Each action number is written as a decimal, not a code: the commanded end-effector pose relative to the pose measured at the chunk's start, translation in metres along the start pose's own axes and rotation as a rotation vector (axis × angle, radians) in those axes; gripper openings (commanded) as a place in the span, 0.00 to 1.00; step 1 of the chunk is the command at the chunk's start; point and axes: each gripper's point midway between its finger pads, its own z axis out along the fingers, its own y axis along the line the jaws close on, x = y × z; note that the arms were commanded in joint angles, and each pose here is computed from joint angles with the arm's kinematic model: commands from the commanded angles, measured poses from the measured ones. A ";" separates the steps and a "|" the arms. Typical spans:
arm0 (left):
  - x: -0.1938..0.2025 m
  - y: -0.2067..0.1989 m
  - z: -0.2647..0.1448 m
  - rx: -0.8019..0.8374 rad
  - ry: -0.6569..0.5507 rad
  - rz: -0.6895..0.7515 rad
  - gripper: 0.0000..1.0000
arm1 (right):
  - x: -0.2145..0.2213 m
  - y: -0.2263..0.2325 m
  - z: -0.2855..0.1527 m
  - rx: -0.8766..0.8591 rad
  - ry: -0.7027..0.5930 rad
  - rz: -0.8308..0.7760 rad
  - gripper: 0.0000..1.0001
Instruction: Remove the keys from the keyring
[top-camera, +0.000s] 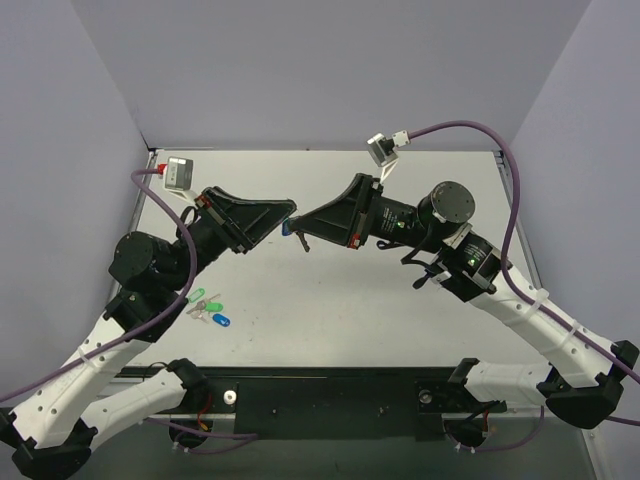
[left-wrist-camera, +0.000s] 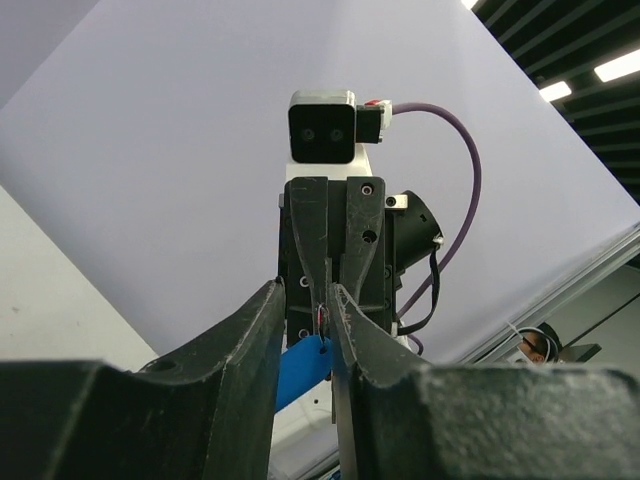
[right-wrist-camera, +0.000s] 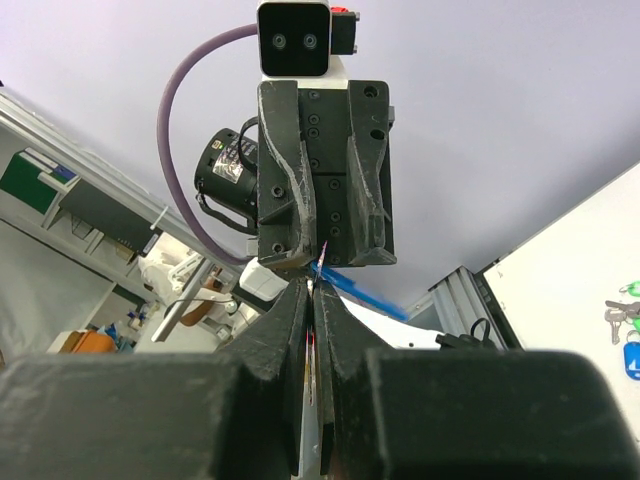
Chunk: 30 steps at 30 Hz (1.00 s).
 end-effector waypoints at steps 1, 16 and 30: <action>-0.005 -0.024 -0.003 0.076 -0.002 0.007 0.33 | -0.018 0.031 -0.001 -0.093 -0.054 -0.055 0.00; 0.025 -0.031 0.002 0.040 0.277 0.145 0.00 | -0.014 0.030 -0.003 -0.086 -0.036 -0.050 0.00; 0.056 -0.041 -0.016 0.072 0.590 0.241 0.00 | 0.002 0.043 -0.003 -0.140 0.087 -0.021 0.00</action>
